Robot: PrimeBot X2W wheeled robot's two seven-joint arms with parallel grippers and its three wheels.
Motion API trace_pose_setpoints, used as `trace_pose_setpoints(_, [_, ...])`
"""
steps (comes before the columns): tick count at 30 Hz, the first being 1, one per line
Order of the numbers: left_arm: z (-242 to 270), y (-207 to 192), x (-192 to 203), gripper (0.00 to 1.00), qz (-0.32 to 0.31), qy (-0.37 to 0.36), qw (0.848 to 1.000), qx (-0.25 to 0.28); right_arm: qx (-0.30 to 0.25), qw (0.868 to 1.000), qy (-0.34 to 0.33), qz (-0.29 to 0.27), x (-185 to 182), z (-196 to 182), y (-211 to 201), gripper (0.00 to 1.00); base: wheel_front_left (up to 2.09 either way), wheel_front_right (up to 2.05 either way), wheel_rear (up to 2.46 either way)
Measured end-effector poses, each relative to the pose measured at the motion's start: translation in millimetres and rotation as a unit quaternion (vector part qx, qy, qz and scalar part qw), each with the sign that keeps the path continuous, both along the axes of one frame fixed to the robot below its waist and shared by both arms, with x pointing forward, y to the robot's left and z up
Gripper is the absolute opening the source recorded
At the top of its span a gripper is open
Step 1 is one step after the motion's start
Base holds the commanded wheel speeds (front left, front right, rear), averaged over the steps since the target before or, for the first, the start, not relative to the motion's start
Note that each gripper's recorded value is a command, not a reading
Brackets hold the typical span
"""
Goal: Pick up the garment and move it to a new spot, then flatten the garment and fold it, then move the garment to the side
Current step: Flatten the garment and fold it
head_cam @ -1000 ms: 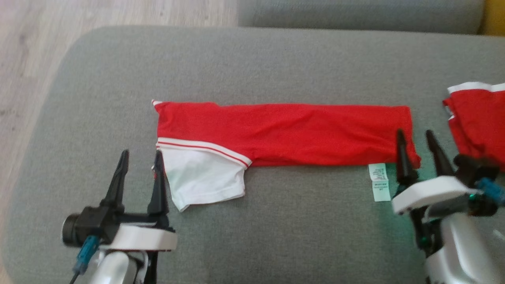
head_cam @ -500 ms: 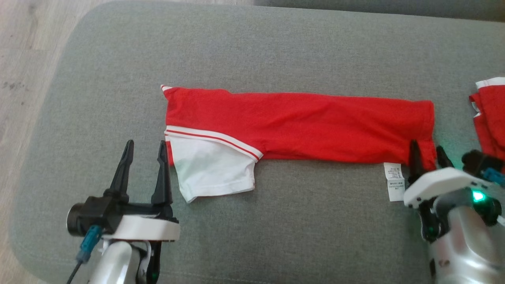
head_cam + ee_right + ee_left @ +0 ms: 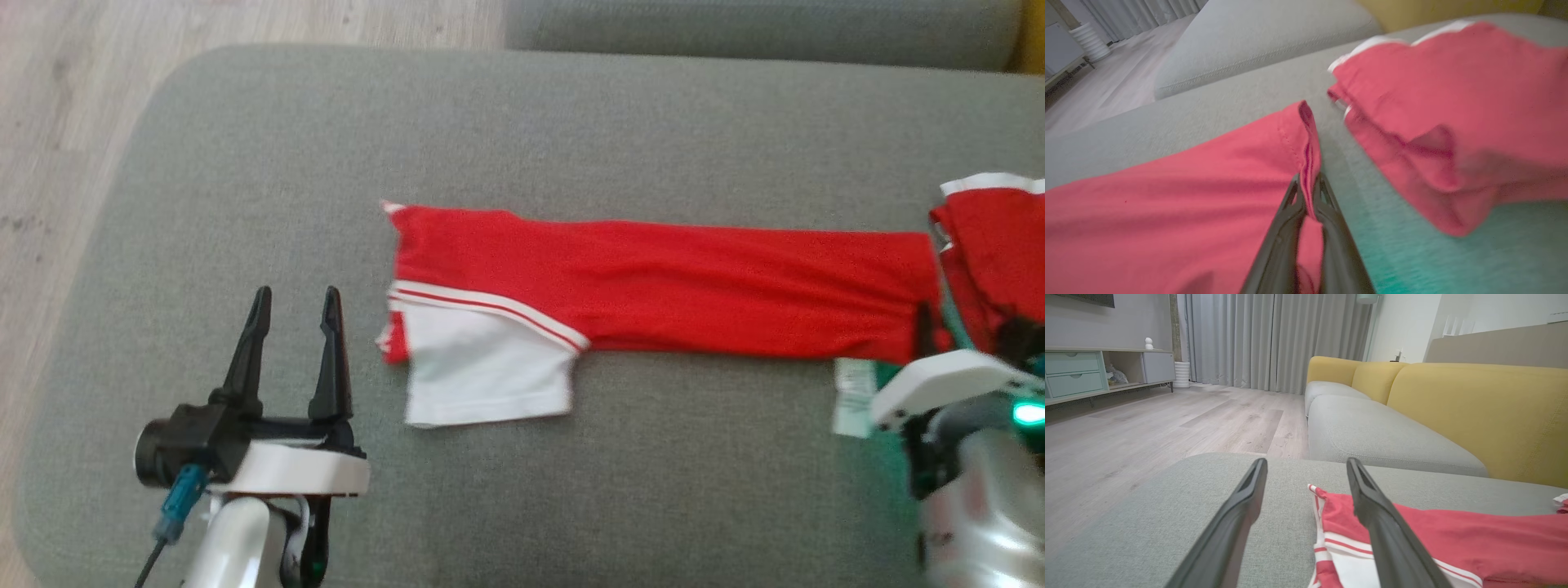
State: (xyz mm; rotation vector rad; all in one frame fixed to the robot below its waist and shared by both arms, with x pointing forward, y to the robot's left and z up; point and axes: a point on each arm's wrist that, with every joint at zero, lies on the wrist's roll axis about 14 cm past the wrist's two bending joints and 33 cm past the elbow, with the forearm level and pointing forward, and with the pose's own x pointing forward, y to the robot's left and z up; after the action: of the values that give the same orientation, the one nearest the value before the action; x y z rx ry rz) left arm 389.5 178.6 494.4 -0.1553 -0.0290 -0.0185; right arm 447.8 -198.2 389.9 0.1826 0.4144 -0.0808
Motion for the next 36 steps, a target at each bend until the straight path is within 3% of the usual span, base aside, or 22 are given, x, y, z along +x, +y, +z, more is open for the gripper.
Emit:
trace_pose_setpoints(4, [5,-3,-4,1.0,-0.004,-0.008,1.0,-0.005,-0.035,0.999,-0.027,-0.016,5,27,-28,0.0,0.0,0.0,0.0])
trace_pose_setpoints(8, [6,-3,-10,1.0,-0.004,-0.009,1.0,-0.006,-0.045,0.998,-0.041,-0.001,10,44,-22,0.0,0.0,0.0,0.0])
trace_pose_setpoints(12, [10,1,-17,1.0,0.002,-0.016,1.0,-0.002,-0.031,0.996,-0.074,0.036,18,73,6,0.0,0.0,0.0,0.0])
trace_pose_setpoints(16, [21,6,-24,1.0,0.01,-0.031,0.999,-0.001,-0.016,0.987,-0.119,0.107,23,114,58,0.0,0.0,0.0,0.0])
trace_pose_setpoints(20, [25,15,-32,1.0,0.022,-0.038,0.999,0.005,0.017,0.975,-0.135,0.177,17,129,111,0.0,0.0,0.0,0.0])
trace_pose_setpoints(28, [24,37,-47,1.0,0.057,-0.036,0.998,0.007,0.076,0.938,-0.107,0.322,-12,121,218,0.0,0.0,0.0,0.0])
trace_pose_setpoints(36, [11,53,-55,1.0,0.082,-0.012,0.997,0.011,0.078,0.909,-0.053,0.405,-30,79,277,0.0,0.0,0.0,0.0])
